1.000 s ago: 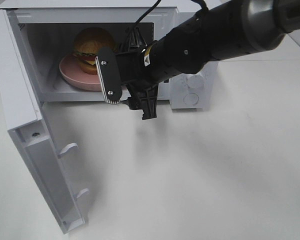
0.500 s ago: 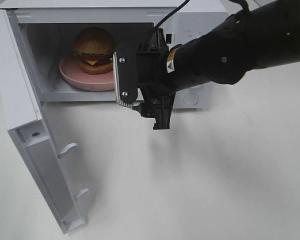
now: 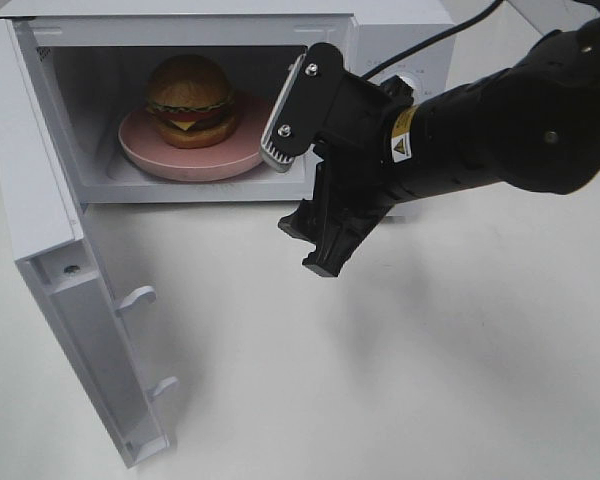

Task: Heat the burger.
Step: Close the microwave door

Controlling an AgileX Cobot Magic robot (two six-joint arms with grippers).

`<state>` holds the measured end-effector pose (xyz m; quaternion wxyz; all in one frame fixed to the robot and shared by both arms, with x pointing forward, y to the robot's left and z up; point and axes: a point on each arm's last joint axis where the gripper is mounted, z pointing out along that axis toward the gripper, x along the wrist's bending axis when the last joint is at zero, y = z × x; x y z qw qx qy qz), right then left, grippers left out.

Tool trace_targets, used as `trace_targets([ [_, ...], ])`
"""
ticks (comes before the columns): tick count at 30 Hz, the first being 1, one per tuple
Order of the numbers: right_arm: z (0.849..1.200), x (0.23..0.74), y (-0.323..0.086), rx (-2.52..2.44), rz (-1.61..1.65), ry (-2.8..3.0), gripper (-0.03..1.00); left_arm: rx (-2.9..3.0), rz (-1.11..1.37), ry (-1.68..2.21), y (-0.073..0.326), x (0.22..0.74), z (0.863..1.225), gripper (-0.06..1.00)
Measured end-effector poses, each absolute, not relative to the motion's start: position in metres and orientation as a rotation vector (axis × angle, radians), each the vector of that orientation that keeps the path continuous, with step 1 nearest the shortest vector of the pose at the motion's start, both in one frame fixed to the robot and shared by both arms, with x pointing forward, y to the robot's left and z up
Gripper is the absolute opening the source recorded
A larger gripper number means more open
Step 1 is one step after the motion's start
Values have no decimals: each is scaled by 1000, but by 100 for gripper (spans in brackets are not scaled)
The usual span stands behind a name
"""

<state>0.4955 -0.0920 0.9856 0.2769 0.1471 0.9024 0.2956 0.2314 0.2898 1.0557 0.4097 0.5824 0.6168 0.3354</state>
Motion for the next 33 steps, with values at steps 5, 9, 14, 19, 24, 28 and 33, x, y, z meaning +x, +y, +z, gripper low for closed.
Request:
trace_targets([
  [5, 986, 482, -104, 564, 791, 2456, 75, 1467, 845, 1553, 290, 231, 1056, 97],
  [9, 990, 476, -111, 665, 767, 2477, 74, 1467, 845, 1553, 290, 231, 1056, 97],
  [14, 999, 464, -123, 860, 701, 2504, 74, 1467, 845, 1553, 290, 231, 1056, 97],
  [19, 1018, 449, -139, 1061, 657, 2484, 74, 1467, 845, 1553, 290, 231, 1056, 97],
  [24, 1031, 435, -152, 1114, 604, 2485, 74, 1467, 845, 1553, 290, 231, 1056, 97],
  [28, 1038, 429, -159, 1136, 583, 2483, 74, 1467, 845, 1553, 290, 231, 1056, 97],
  [33, 1045, 418, -168, 1180, 531, 2490, 74, 1467, 845, 1553, 290, 231, 1056, 97],
])
